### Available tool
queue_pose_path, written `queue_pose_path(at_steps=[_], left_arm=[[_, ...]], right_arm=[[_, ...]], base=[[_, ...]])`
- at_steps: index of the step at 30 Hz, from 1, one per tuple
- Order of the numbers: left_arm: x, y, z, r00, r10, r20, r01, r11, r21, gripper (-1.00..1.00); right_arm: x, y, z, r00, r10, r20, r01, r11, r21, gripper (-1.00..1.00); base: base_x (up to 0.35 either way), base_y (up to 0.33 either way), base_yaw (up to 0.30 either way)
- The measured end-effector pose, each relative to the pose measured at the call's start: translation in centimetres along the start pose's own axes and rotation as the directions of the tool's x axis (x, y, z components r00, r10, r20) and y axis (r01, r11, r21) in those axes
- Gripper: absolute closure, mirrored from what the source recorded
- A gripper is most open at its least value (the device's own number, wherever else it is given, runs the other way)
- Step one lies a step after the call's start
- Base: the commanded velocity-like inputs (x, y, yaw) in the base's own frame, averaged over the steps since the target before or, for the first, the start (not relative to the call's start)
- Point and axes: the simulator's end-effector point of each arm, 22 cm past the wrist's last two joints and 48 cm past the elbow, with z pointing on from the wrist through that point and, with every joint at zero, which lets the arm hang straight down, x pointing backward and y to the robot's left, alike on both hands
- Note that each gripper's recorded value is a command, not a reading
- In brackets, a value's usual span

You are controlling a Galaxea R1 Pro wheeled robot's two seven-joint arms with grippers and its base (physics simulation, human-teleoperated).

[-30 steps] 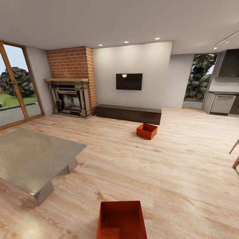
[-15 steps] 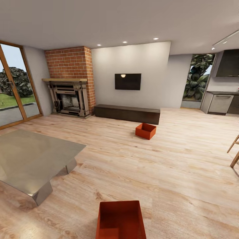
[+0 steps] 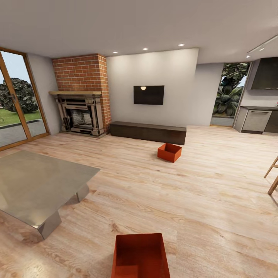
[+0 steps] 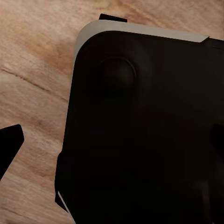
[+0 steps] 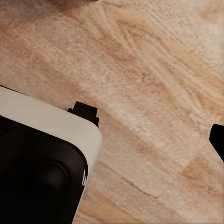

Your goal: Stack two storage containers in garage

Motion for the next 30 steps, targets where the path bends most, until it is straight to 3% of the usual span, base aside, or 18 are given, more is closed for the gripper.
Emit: queue_pose_path(at_steps=[12, 21, 30], left_arm=[[0.00, 0.00, 0.00, 1.000, 0.000, 0.000, 0.000, 1.000, 0.000, -1.00], [0.00, 0.00, 0.00, 1.000, 0.000, 0.000, 0.000, 1.000, 0.000, -1.00], [0.42, 0.08, 0.00, 1.000, 0.000, -0.011, 0.000, 1.000, -0.002, -1.00]], right_arm=[[0.05, -0.25, -0.01, 1.000, 0.003, -0.001, -0.003, 1.000, 0.004, -1.00], [0.14, -0.75, -0.03, 0.998, 0.068, -0.001, -0.068, 0.997, 0.020, -1.00], [0.61, -0.64, 0.02, 0.997, 0.072, -0.014, -0.071, 0.997, 0.017, -1.00]], base=[[0.000, 0.000, 0.000], [0.000, 0.000, 0.000], [0.000, 0.000, 0.000]])
